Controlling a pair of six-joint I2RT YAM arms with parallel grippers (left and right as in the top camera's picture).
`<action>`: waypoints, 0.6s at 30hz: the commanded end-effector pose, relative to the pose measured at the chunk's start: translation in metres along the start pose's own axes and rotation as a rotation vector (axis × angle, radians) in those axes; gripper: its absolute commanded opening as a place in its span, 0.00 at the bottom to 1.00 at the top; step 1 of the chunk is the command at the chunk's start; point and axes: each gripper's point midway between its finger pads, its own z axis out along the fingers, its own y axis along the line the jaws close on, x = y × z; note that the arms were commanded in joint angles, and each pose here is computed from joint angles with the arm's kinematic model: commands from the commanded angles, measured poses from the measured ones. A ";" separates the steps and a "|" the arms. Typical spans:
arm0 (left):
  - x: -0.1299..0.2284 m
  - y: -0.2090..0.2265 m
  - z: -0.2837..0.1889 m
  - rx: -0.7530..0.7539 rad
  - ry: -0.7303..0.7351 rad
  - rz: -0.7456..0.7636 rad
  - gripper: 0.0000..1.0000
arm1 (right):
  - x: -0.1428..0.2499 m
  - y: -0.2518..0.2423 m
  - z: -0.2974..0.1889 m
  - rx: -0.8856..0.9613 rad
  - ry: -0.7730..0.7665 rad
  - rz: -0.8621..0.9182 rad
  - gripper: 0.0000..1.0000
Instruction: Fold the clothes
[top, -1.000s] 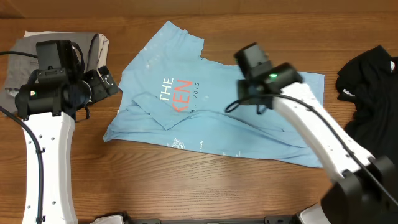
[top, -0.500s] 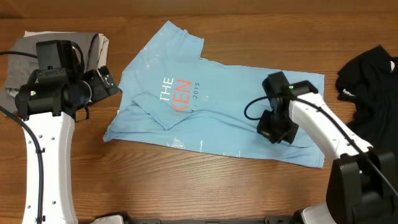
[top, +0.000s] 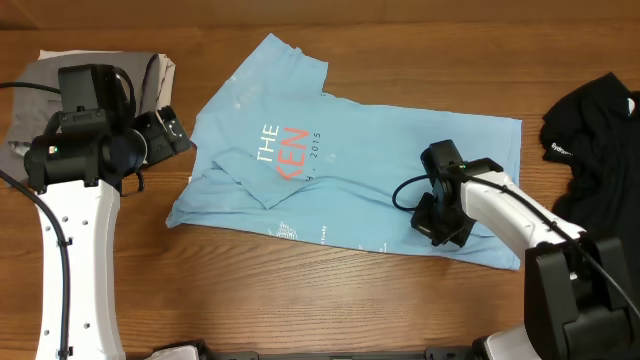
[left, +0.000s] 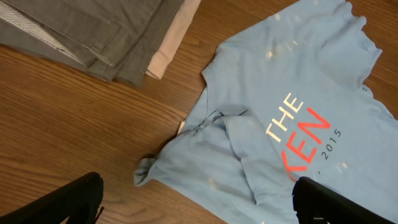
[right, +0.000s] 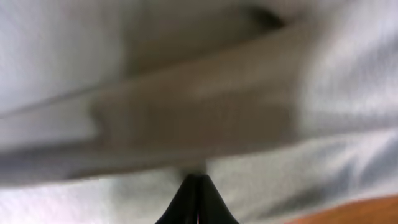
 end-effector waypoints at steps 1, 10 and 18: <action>-0.002 0.003 0.000 -0.011 -0.005 0.005 1.00 | -0.012 -0.007 0.003 0.034 -0.066 0.013 0.04; -0.002 0.003 0.000 -0.011 -0.005 0.005 1.00 | -0.040 -0.003 0.000 0.038 -0.204 0.022 0.04; -0.002 0.003 0.000 -0.011 -0.005 0.005 1.00 | -0.076 0.002 -0.011 0.039 -0.379 0.045 0.10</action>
